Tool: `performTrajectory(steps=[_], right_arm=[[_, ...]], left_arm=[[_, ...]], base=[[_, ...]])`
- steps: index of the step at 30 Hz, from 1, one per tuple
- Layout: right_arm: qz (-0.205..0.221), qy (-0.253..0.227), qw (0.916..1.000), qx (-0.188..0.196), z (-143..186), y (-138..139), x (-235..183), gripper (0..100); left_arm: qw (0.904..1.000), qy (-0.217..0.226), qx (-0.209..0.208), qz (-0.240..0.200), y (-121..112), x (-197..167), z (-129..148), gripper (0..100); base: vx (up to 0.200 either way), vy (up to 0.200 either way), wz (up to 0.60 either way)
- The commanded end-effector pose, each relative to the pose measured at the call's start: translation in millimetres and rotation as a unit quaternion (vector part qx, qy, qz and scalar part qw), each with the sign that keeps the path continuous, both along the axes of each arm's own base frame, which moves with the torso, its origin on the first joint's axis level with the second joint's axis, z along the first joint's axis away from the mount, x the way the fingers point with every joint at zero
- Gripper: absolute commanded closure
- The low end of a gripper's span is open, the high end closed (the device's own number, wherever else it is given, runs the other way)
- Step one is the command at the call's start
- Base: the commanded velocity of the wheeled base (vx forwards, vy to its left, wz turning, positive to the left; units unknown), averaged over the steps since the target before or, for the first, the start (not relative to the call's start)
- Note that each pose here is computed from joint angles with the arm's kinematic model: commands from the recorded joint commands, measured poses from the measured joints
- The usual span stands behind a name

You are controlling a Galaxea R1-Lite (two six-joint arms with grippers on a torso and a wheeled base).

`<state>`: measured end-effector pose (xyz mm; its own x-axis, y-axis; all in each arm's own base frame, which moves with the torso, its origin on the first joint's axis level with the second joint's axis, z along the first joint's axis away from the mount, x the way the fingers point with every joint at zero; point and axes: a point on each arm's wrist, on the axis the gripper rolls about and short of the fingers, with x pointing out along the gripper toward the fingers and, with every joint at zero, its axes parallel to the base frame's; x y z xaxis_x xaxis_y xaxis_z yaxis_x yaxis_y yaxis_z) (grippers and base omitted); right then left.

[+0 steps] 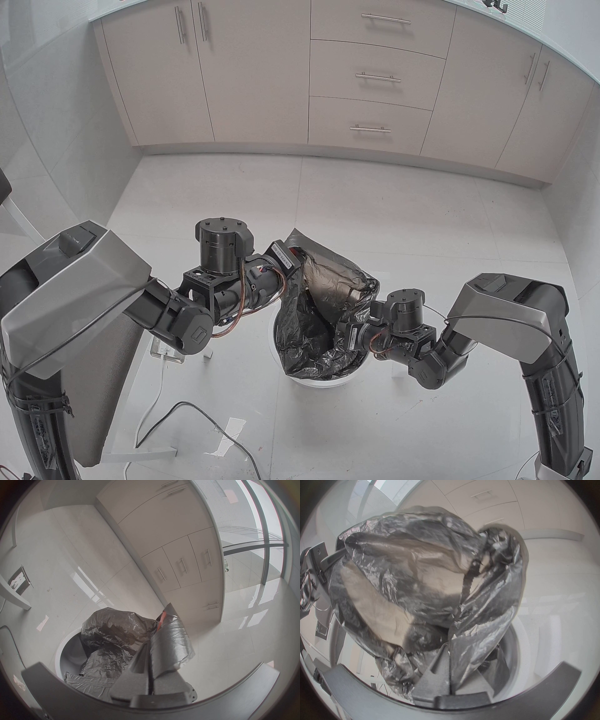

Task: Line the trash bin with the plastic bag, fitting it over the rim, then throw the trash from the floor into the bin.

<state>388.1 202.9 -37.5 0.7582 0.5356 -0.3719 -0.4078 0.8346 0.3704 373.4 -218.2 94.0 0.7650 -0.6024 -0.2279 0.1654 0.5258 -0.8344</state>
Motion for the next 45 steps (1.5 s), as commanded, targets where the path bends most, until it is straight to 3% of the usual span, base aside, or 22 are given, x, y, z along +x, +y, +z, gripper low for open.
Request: performTrajectory(steps=[1, 27, 45], right_arm=[[0.004, 0.012, 0.9999, -0.006, 15, -8, -17, 100], [0.027, 0.068, 0.9963, -0.045, 13, -27, -62, 100], [0.034, 0.075, 0.9937, -0.077, -2, -32, -65, 100]], left_arm=[[1.0, -0.004, -0.002, 0.001, 2, -4, 8, 100], [0.9982, 0.041, 0.034, 0.029, 9, -13, 1, 100], [0.9953, 0.074, 0.057, 0.026, 9, -15, -15, 100]], base=[[0.0, 0.0, 0.0], [0.0, 0.0, 0.0], [0.0, 0.0, 0.0]])
